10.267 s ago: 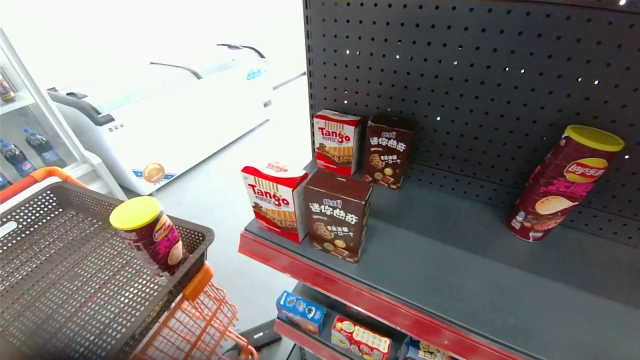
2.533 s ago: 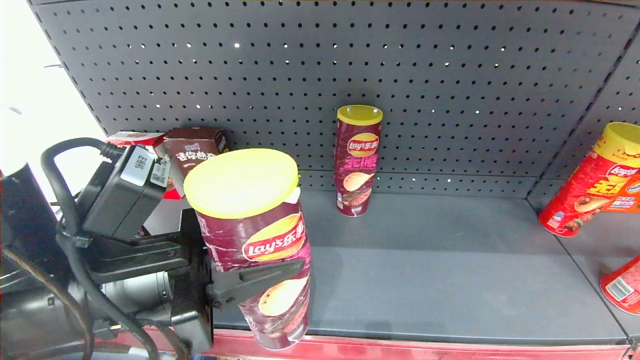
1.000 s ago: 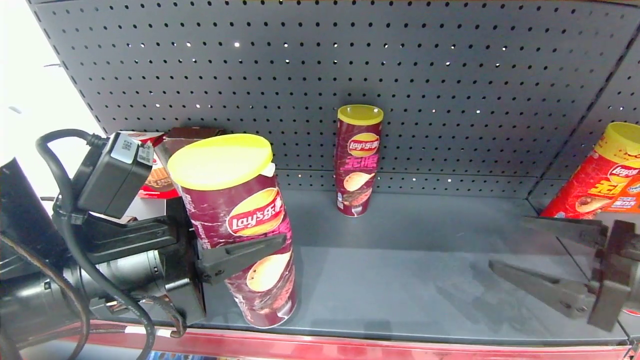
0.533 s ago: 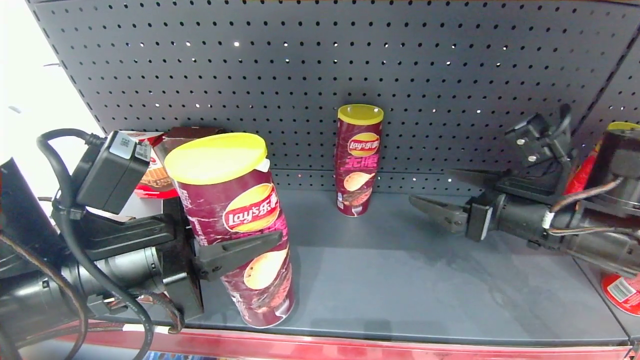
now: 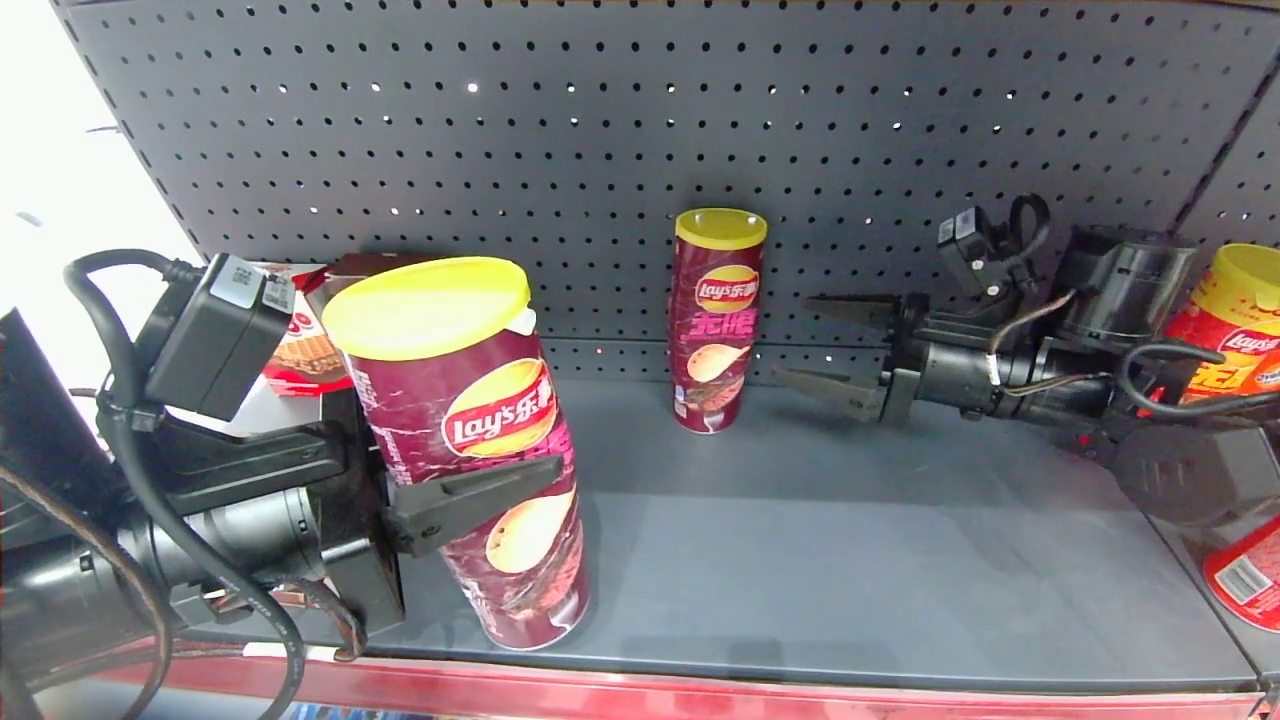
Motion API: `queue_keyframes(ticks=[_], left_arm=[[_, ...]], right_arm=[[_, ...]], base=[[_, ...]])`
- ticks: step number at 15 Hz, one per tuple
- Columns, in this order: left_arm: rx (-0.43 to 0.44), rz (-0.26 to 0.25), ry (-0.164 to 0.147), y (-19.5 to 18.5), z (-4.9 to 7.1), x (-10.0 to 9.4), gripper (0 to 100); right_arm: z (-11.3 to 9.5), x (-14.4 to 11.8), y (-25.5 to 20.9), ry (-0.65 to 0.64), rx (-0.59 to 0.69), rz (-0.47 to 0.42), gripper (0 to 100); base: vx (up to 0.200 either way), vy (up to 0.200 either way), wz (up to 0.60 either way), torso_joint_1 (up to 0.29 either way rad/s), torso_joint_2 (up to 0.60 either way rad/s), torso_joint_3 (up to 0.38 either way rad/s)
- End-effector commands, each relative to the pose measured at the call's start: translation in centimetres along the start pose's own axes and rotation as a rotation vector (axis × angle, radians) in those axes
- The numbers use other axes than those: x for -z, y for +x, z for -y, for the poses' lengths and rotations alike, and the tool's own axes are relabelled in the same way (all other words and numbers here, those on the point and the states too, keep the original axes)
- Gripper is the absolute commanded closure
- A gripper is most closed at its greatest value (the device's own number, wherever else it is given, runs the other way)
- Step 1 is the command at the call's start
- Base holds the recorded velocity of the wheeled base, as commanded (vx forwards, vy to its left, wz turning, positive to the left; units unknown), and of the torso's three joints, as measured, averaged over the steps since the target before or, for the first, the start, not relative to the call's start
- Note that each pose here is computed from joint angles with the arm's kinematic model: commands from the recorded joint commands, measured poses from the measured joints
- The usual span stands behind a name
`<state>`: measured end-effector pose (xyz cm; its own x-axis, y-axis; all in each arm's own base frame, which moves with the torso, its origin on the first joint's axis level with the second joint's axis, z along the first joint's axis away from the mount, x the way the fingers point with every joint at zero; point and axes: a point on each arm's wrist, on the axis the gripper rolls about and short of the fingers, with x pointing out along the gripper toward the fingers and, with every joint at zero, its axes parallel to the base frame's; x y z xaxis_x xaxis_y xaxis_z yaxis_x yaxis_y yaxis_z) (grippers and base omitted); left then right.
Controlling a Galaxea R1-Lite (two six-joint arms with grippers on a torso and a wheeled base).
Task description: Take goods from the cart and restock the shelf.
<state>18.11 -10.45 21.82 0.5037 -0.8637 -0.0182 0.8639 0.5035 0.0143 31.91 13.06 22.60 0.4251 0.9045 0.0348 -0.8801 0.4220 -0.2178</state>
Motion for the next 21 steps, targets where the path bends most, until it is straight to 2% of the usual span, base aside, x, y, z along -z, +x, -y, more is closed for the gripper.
queue_keyframes(ticks=[1,8,11,21], left_arm=[[0.0,-0.001,-0.001,0.0,0.0,0.1,100],[0.003,-0.001,-0.001,0.1,-0.1,0.0,100],[0.0,-0.002,-0.002,0.1,-0.1,0.1,100],[-0.006,0.006,0.004,0.6,-0.4,0.1,100]], right_arm=[[1.4,1.4,1.2,0.009,-0.008,-0.009,0],[3.7,3.5,4.3,0.005,-0.014,-0.002,0],[4.0,4.3,5.3,0.009,-0.024,-0.003,0],[2.1,5.0,7.4,0.025,-0.088,-0.005,0]], base=[[0.0,0.0,0.0,0.0,0.0,0.0],[0.0,0.0,0.0,0.0,0.0,0.0],[0.0,0.0,0.0,0.0,0.0,0.0],[0.0,0.0,0.0,0.0,0.0,0.0]])
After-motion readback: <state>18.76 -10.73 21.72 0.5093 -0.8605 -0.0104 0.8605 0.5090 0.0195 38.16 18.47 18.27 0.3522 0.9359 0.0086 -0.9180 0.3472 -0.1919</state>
